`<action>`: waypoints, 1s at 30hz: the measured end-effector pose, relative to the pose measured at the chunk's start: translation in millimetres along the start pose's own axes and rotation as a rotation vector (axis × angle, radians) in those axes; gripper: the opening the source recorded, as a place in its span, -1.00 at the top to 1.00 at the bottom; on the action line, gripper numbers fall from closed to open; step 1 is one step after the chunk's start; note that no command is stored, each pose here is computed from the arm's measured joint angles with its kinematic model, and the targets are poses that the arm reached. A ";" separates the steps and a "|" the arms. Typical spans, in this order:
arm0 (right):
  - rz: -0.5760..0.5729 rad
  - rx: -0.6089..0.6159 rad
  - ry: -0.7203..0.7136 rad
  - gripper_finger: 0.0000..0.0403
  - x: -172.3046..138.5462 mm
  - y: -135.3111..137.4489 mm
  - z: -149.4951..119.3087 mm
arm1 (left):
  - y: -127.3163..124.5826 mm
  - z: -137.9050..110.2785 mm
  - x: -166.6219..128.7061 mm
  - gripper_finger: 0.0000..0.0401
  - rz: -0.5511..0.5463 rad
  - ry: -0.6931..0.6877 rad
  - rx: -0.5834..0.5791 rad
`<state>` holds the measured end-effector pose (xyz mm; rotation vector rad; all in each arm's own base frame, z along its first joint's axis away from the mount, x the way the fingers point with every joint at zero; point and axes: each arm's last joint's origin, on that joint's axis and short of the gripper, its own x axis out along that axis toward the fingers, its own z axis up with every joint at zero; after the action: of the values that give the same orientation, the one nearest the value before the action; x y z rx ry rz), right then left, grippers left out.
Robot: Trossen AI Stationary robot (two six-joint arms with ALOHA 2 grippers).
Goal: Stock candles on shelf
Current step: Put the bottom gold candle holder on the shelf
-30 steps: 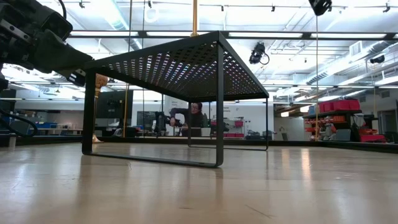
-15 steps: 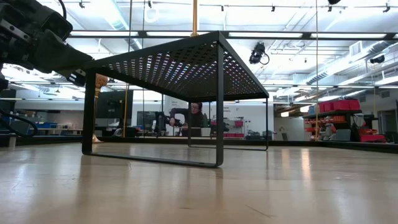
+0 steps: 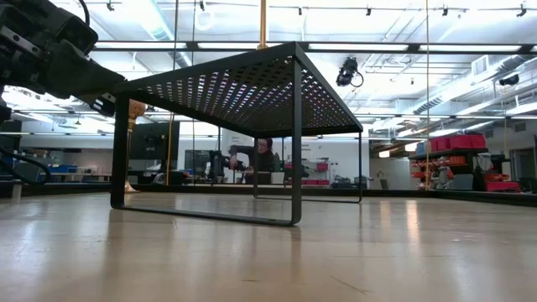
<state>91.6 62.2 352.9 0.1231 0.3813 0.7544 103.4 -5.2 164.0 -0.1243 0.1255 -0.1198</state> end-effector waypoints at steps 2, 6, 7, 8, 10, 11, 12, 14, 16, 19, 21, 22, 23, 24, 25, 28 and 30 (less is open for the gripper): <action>0.029 -0.006 0.017 0.13 0.4 3.1 -1.6 | 0.0 0.0 0.0 0.93 0.000 0.000 0.000; 0.087 -0.015 0.060 -0.02 1.3 8.5 -5.5 | 0.0 0.1 0.0 0.93 0.000 0.000 0.000; 0.096 -0.017 0.071 -0.06 1.4 9.6 -6.6 | 0.0 -0.1 0.0 0.93 0.000 0.001 0.000; 0.107 -0.019 0.081 -0.09 1.5 10.9 -7.6 | 0.0 0.0 0.0 0.93 0.000 0.000 0.000; 0.129 -0.024 0.103 -0.15 1.6 13.4 -9.7 | 0.0 -0.1 0.0 0.93 0.000 0.000 0.000; 0.140 -0.028 0.112 -0.18 1.6 14.7 -10.6 | 0.0 0.0 0.0 0.93 0.000 0.000 0.000; 0.152 -0.032 0.116 -0.21 1.7 16.1 -11.1 | 0.0 0.0 0.0 0.93 0.000 0.000 0.000; 0.194 -0.040 0.130 -0.26 3.1 19.0 -13.6 | 0.0 0.1 0.0 0.93 0.000 0.000 0.000; 0.242 -0.039 0.160 -0.29 5.3 21.1 -19.8 | 0.0 -0.1 0.0 0.93 0.000 0.001 0.000; 0.280 0.000 0.207 -0.33 9.7 23.1 -30.4 | 0.0 0.0 0.0 0.93 0.000 0.000 0.000; 0.297 0.000 0.236 -0.35 13.2 24.2 -37.3 | 0.0 0.0 0.0 0.93 0.000 0.000 0.000; 0.304 -0.004 0.249 -0.35 14.8 24.7 -40.5 | 0.0 0.0 0.0 0.93 0.000 0.000 0.000; 0.309 -0.011 0.260 -0.35 16.2 25.3 -43.5 | 0.0 -0.1 0.0 0.93 0.000 0.000 0.000; 0.313 -0.016 0.268 -0.35 17.6 25.9 -46.1 | 0.0 0.1 0.0 0.93 0.000 0.000 0.000; 0.320 -0.020 0.274 -0.35 18.8 26.7 -48.2 | 0.0 0.1 0.0 0.93 0.000 0.000 0.000; 0.348 -0.038 0.270 -0.35 19.8 30.3 -49.7 | 0.0 -0.1 0.0 0.93 0.000 0.000 0.000; 0.374 -0.049 0.260 -0.35 20.2 33.5 -48.9 | 0.0 0.0 0.0 0.93 0.000 0.000 0.000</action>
<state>64.9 99.2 310.0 0.0497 0.5960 1.1540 103.5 -5.2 164.0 -0.1243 0.1257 -0.1197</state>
